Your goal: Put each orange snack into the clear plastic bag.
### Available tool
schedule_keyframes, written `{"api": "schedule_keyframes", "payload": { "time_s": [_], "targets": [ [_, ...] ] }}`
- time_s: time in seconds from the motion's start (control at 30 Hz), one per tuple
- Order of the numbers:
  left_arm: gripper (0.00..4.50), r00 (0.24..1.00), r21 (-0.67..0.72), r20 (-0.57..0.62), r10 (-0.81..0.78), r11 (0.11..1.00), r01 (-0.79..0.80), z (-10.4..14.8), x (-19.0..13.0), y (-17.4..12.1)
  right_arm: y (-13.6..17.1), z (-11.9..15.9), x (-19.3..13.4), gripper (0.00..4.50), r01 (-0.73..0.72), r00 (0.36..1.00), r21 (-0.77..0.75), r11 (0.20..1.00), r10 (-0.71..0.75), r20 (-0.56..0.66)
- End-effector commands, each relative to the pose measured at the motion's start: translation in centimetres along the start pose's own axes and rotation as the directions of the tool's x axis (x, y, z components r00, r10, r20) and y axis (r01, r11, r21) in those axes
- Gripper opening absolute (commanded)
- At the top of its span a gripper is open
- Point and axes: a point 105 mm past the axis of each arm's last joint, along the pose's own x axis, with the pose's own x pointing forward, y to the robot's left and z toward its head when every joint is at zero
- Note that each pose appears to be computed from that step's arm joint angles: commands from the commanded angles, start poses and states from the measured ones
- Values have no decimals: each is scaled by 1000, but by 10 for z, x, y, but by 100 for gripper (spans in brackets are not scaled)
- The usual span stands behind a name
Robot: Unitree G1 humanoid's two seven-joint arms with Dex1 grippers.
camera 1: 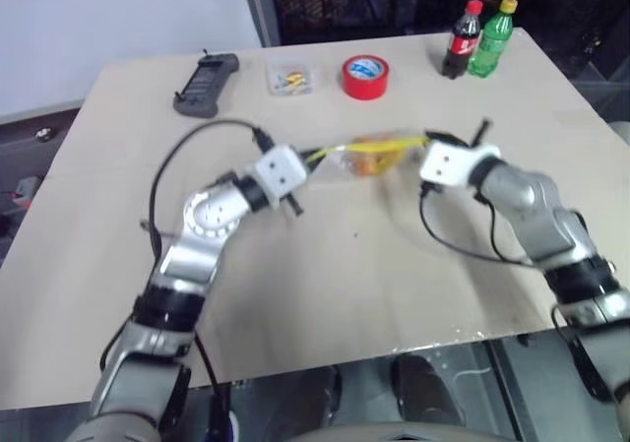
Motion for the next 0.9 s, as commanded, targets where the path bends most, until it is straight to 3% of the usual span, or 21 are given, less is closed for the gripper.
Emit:
{"api": "schedule_keyframes", "payload": {
  "time_s": [0.03, 0.07, 0.17, 0.27, 0.43, 0.63, 0.73, 0.8, 0.9],
  "targets": [
    [0, 998, 57, 59, 25, 998, -28, 17, -5, -4, 3, 17, -19, 245, -22, 999, 70, 997, 18, 50],
    [0, 998, 58, 58, 25, 998, -28, 18, -7, -6, 11, 21, -29, 281, -69, 995, 87, 994, 62, 77],
    [0, 998, 88, 60, 28, 996, -33, 22, -11, -8, 17, 46, -56, 281, -166, 971, 38, 985, 157, 180],
    [0, 998, 127, 69, 14, 992, -23, 26, -12, -9, 12, 79, -62, 281, -184, 945, 35, 982, 167, 283],
    [0, 995, 188, 93, -27, 982, 9, 33, -10, -14, 18, 149, -38, 281, -193, 868, -51, 980, 194, 456],
    [0, 994, 196, 100, -41, 980, 20, 37, -9, -17, 27, 178, -13, 281, -241, 830, -37, 970, 226, 511],
    [0, 995, 188, 98, -37, 982, 18, 37, -10, -16, 29, 182, -9, 209, -262, 821, -30, 965, 239, 518],
    [0, 995, 184, 96, -32, 983, 14, 37, -10, -16, 30, 182, -8, 128, -266, 822, -32, 963, 245, 514],
    [0, 995, 180, 93, -30, 984, 13, 37, -11, -16, 30, 181, -7, 128, -268, 824, -31, 963, 246, 510]
  ]
}}
